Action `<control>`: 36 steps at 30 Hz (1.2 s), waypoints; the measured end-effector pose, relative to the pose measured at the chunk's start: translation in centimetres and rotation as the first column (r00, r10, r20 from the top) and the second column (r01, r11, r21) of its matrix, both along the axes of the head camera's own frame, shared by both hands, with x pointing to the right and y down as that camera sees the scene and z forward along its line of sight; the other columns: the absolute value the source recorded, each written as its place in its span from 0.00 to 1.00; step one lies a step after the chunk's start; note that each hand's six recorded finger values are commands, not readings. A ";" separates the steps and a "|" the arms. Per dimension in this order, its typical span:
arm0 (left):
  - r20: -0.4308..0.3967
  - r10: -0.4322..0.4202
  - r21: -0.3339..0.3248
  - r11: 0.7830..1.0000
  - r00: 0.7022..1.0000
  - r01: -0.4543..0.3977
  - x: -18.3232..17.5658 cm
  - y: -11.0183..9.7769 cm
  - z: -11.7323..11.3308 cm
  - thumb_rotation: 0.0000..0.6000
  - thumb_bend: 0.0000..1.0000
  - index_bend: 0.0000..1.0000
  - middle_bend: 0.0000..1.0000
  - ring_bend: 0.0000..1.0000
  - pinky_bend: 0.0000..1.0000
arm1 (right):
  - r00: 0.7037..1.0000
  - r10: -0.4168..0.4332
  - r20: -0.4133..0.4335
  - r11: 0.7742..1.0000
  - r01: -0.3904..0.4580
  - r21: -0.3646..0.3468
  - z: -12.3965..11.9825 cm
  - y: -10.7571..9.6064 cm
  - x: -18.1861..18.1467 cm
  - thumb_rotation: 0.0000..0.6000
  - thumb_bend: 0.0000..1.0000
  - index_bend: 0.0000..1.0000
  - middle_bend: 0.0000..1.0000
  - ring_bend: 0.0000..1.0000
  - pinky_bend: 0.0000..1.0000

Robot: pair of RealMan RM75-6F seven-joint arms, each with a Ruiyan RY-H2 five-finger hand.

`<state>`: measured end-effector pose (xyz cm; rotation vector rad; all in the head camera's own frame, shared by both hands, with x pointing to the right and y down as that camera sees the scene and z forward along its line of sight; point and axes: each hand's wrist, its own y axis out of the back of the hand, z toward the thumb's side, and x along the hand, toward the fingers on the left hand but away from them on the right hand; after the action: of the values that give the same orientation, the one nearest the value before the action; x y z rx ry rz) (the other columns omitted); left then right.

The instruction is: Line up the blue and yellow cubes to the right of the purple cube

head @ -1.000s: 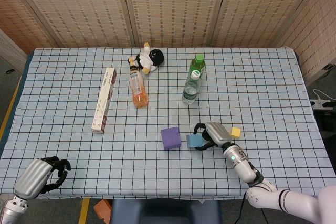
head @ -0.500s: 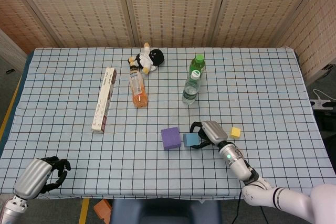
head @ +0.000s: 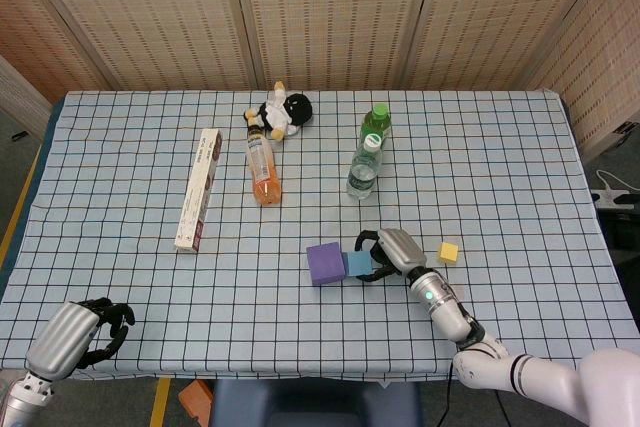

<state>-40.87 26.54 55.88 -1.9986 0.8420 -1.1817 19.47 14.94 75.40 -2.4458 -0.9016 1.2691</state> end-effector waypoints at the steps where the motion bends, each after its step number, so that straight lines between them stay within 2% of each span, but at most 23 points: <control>1: 0.000 0.000 0.000 1.000 1.000 0.000 0.0 0.0 0.0 1.00 0.50 0.53 0.67 0.54 0.68 | 1.000 -0.001 0.000 1.000 0.001 0.000 0.0 0.0 0.0 1.00 0.06 0.69 0.96 0.84 1.00; 16: 0.000 0.001 0.000 1.000 1.000 -0.001 0.0 0.0 0.0 1.00 0.50 0.53 0.67 0.54 0.68 | 1.000 0.004 -0.001 1.000 -0.004 -0.009 0.5 0.1 0.1 1.00 0.06 0.68 0.96 0.84 1.00; 31: 0.001 0.003 -0.004 1.000 1.000 -0.003 0.1 0.1 0.1 1.00 0.50 0.53 0.67 0.54 0.68 | 1.000 0.015 0.009 0.999 -0.014 -0.029 1.1 0.2 0.2 1.00 0.06 0.46 0.96 0.84 1.00; 36: 0.000 0.006 -0.003 1.000 1.000 -0.006 0.2 0.1 0.0 1.00 0.50 0.53 0.67 0.54 0.68 | 1.000 0.010 0.005 0.999 -0.010 -0.039 1.3 0.3 0.4 1.00 0.06 0.34 0.96 0.84 1.00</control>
<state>-40.69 26.66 55.86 -2.0016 0.8343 -1.1806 19.91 15.22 76.66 -2.4781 -0.9002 1.2961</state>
